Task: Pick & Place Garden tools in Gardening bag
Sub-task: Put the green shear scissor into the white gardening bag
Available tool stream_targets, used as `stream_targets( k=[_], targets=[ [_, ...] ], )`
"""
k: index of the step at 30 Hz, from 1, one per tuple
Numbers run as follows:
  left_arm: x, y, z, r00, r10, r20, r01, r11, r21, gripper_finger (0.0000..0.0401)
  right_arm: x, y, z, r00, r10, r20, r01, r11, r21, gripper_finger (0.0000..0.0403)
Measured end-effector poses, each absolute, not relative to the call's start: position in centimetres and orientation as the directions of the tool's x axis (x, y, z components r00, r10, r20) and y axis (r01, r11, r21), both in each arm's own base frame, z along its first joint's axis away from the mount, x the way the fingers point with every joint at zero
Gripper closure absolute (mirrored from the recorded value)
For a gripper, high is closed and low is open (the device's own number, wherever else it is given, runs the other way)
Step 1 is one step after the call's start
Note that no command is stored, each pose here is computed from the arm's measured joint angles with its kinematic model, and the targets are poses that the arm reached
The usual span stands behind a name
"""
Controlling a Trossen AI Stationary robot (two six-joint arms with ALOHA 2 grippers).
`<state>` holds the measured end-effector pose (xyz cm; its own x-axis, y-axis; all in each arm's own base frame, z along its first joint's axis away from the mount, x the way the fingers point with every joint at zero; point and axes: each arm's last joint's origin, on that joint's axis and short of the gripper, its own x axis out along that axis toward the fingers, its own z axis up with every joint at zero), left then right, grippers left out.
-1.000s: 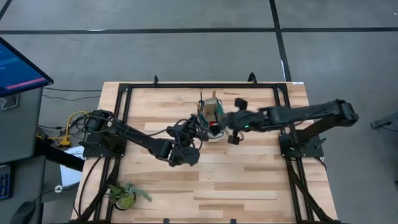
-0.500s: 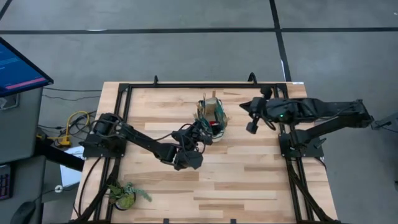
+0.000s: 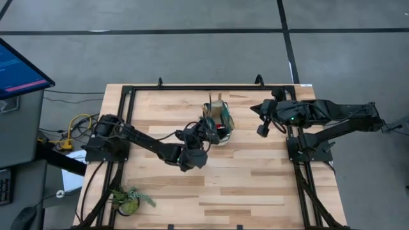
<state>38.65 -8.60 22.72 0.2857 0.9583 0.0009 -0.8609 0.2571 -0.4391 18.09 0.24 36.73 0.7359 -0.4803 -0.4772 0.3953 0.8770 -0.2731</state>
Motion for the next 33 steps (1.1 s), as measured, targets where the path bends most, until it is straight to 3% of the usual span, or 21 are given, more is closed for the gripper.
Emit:
stream_targets(
  k=[18,27,33],
  targets=[
    [39.5,-8.3,20.5,0.294,0.956,-0.008,-0.873,0.265,-0.409,0.0384,18.0,0.2,36.6,0.731,-0.480,-0.486,0.372,0.876,-0.306,0.0403],
    [39.7,-8.2,20.3,0.327,0.945,-0.023,-0.883,0.296,-0.364,0.0356,18.1,0.3,36.7,0.737,-0.473,-0.483,0.369,0.880,-0.298,0.0403],
    [39.8,-8.2,20.0,0.328,0.944,-0.025,-0.885,0.298,-0.359,0.0369,18.3,0.3,36.6,0.738,-0.469,-0.485,0.368,0.882,-0.293,0.0403]
  ],
)
